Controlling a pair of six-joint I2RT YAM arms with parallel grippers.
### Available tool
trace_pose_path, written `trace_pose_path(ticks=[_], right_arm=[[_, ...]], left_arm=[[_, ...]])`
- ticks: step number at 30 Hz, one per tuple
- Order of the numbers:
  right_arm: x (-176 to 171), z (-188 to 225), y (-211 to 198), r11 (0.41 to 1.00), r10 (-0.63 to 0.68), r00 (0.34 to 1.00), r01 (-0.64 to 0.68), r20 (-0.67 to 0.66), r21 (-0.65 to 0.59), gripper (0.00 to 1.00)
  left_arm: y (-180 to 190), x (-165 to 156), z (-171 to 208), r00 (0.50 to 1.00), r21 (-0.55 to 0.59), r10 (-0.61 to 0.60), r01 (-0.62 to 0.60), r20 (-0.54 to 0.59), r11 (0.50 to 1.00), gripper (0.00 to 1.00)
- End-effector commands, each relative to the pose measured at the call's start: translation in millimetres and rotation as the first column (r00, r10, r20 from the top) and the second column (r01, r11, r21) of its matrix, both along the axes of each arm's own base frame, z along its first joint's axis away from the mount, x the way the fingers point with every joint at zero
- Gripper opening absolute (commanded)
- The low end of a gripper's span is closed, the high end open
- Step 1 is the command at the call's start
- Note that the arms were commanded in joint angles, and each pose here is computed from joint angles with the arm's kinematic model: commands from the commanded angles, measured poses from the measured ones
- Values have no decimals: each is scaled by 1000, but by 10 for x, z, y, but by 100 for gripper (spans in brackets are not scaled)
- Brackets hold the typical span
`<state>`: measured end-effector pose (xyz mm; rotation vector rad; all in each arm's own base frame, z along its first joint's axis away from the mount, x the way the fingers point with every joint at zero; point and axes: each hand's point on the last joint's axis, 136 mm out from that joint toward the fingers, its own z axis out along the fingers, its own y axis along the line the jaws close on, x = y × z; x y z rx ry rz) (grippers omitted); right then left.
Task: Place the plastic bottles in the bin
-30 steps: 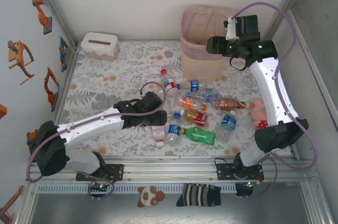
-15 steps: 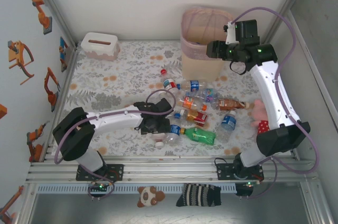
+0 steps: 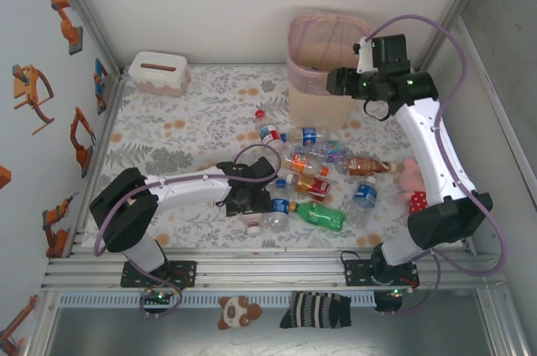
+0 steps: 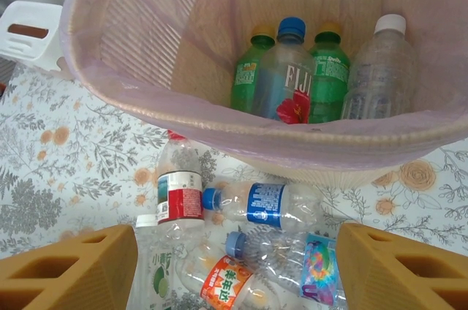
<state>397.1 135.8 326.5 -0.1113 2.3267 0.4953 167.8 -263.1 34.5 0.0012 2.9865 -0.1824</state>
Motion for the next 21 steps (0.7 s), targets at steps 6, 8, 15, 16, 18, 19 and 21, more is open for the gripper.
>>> trace_pose_path(ticks=[6,8,15,16,18,19,21], right_arm=[[-134,124,-43,1000,-14,999,13,40,23,71],[-147,128,-53,1000,-17,999,16,41,24,70],[-195,211,-48,999,-15,998,13,61,42,70],[-200,224,-42,999,-13,998,10,63,47,70],[-222,263,-11,997,-6,997,1,71,71,70],[-236,279,7,996,-1,997,-5,74,84,70],[-261,332,57,992,14,996,-25,93,121,70]], left_arm=[[108,-119,-54,999,32,6,-4,-43,999,70],[106,-114,-34,999,29,2,-1,-34,1000,68],[174,-19,205,999,35,-6,4,48,999,66],[180,4,257,998,32,-7,5,64,999,65],[182,54,389,994,15,-13,12,107,1000,65],[185,74,457,992,6,-18,17,127,1000,65],[163,139,648,982,-29,-31,37,187,999,64]])
